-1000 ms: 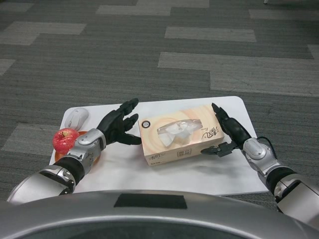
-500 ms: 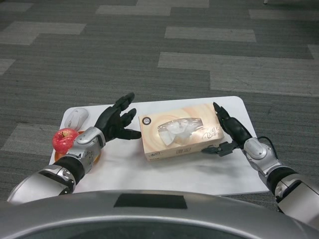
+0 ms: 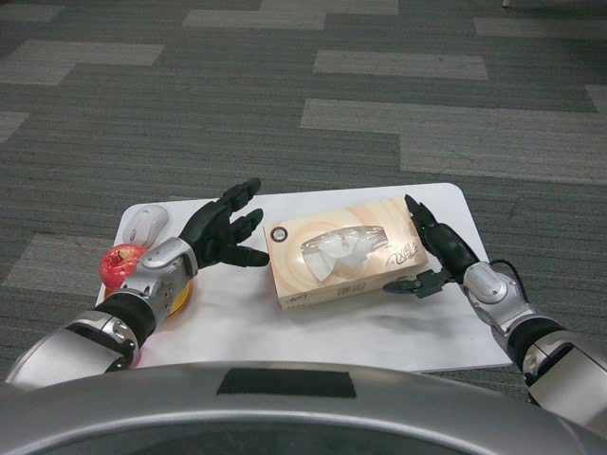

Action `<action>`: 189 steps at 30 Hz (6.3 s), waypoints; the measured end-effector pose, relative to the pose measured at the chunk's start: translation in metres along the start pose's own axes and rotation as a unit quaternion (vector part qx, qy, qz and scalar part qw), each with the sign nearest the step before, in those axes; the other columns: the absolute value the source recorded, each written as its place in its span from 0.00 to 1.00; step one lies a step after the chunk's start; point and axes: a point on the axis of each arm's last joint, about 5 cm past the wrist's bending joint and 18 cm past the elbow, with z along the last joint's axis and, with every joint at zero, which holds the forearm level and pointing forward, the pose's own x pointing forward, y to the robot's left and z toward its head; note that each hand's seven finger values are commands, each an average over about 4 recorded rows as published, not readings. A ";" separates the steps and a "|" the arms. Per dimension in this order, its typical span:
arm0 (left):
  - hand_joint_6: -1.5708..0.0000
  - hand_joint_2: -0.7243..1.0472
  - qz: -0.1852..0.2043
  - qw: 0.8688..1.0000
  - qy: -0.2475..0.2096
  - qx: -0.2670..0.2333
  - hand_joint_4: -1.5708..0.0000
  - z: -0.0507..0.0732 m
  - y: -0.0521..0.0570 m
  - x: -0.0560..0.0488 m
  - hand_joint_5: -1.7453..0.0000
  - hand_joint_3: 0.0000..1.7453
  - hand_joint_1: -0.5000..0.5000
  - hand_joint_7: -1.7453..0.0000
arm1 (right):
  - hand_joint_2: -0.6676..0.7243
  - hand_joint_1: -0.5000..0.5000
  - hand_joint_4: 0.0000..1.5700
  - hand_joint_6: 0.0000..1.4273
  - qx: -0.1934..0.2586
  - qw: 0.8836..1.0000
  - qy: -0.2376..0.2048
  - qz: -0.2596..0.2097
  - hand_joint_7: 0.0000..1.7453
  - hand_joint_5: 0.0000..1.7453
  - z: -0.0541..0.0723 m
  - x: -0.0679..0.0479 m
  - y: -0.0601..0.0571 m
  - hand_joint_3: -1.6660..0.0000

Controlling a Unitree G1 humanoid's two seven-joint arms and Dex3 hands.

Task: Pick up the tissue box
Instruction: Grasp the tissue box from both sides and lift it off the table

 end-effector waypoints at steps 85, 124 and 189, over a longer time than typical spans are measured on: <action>1.00 1.00 -0.116 0.980 0.162 -0.002 1.00 -0.008 -0.003 -0.021 1.00 0.10 1.00 1.00 | 0.23 0.04 0.00 0.00 -0.004 1.000 -0.007 0.010 0.00 0.06 0.002 0.002 0.004 0.76; 1.00 1.00 0.055 0.997 -0.012 -0.056 1.00 -0.011 -0.006 -0.011 1.00 0.10 1.00 1.00 | 0.18 0.04 0.00 0.00 0.007 1.000 -0.014 0.012 0.00 0.06 0.004 0.005 0.010 0.71; 1.00 1.00 -0.015 0.993 0.101 -0.062 1.00 -0.013 -0.016 -0.047 1.00 0.10 1.00 1.00 | 0.09 0.04 0.00 0.00 0.002 1.000 -0.013 0.027 0.00 0.11 0.009 0.014 0.020 0.71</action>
